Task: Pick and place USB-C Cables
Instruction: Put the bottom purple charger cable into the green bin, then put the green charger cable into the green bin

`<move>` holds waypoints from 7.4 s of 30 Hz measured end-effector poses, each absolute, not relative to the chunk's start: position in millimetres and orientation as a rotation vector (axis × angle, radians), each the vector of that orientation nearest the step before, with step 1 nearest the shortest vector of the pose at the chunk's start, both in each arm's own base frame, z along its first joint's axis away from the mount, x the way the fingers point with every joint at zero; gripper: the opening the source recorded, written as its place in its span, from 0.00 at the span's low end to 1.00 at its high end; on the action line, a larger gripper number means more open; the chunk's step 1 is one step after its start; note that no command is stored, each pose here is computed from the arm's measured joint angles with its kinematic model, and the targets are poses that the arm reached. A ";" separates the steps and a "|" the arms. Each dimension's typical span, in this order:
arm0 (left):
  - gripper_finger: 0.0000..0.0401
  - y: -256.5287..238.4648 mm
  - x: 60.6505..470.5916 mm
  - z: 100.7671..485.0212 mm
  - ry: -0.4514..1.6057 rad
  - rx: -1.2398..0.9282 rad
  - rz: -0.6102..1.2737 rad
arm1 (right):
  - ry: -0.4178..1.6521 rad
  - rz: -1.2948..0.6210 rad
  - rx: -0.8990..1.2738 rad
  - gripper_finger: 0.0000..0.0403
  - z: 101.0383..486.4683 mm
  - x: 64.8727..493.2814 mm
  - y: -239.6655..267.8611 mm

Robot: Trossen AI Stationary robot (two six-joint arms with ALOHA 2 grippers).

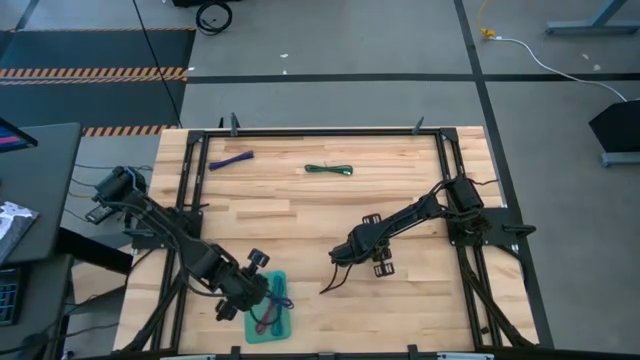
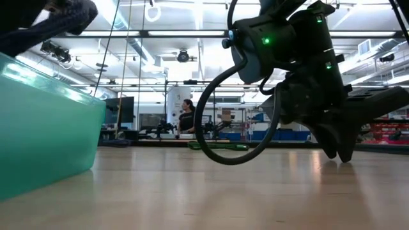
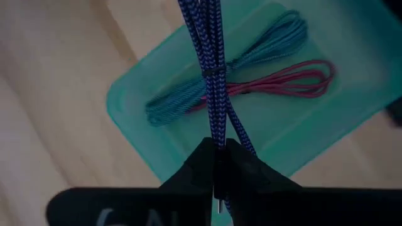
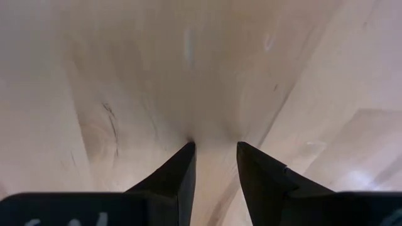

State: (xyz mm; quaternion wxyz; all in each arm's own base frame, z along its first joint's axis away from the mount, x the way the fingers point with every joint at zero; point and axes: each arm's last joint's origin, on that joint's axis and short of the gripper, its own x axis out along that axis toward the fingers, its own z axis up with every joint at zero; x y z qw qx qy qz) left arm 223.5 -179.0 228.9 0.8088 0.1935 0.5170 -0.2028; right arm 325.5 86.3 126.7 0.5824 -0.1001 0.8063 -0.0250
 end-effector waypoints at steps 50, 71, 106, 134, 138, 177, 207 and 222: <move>0.30 -82.5 175.1 326.2 0.489 0.311 -0.071 | 1.520 -0.165 -0.216 0.31 213.4 352.3 76.1; 0.30 52.4 140.4 294.4 0.665 -0.088 0.765 | 0.890 -0.176 -0.136 0.31 279.6 389.2 -81.3; 0.30 102.9 162.1 271.1 0.798 -0.172 0.641 | 1.330 -0.205 -0.135 0.30 143.3 387.0 -186.9; 0.30 101.3 159.2 268.3 0.849 -0.166 0.632 | 0.981 0.125 -0.587 0.04 273.9 397.0 34.0; 0.30 101.5 160.2 269.3 0.832 -0.172 0.628 | 0.791 0.204 -0.727 0.04 300.8 399.8 88.3; 0.30 75.8 162.0 260.6 0.947 -0.264 0.552 | 0.631 0.591 -1.389 0.03 197.5 500.1 225.1; 0.30 73.0 160.7 259.1 0.981 -0.240 0.558 | 0.678 0.670 -1.197 0.20 193.8 504.7 204.8; 0.30 73.3 161.4 259.6 0.971 -0.239 0.558 | 0.550 0.506 -1.299 0.20 195.4 519.4 198.8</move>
